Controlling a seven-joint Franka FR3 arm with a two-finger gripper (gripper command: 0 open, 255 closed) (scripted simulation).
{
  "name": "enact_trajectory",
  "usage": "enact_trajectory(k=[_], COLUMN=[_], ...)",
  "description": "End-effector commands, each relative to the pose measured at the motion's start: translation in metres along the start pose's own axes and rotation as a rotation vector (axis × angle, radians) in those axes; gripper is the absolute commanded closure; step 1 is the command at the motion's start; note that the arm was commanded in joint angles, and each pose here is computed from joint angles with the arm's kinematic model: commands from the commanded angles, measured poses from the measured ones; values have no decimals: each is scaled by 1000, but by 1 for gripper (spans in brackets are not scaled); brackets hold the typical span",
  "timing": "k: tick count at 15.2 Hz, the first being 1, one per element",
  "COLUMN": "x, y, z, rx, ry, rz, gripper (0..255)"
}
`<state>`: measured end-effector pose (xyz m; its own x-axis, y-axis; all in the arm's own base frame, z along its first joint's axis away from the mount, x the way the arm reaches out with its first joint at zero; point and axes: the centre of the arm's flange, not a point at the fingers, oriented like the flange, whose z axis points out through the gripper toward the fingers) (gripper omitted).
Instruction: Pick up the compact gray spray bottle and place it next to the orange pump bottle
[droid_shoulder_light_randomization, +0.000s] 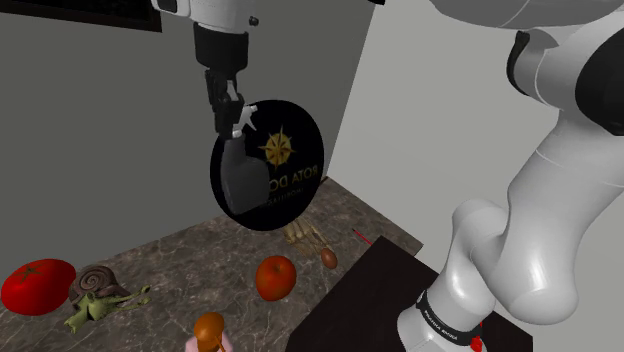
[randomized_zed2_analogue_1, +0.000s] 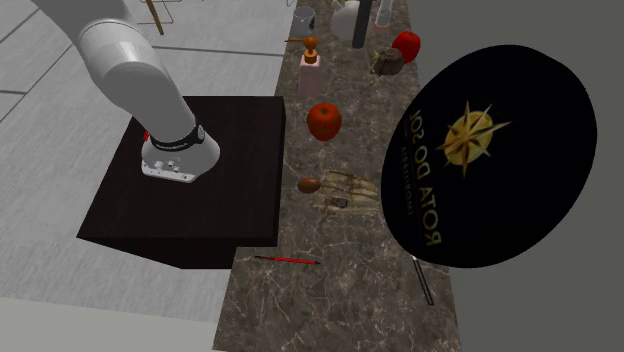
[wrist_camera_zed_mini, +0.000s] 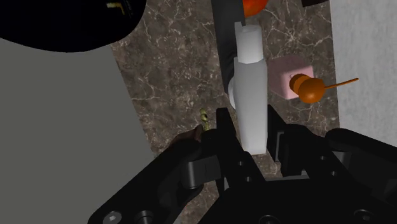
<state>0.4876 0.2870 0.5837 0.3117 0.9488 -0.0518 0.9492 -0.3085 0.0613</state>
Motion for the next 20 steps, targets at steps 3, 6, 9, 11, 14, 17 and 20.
enact_trajectory(k=[3, 6, 9, 11, 14, 17, 20], x=[14, 15, 15, 16, 17, 18, 18], y=[-7, -8, -9, -9, -10, -11, -12], z=[14, 30, 46, 56, 72, 88, 104], rx=[0, 0, 0, 0, 0, 0, 0], ry=[0, 0, 0, 0, 0, 0, 0], rz=[1, 1, 1, 1, 1, 1, 1], gripper=[255, 255, 255, 255, 255, 255, 255])
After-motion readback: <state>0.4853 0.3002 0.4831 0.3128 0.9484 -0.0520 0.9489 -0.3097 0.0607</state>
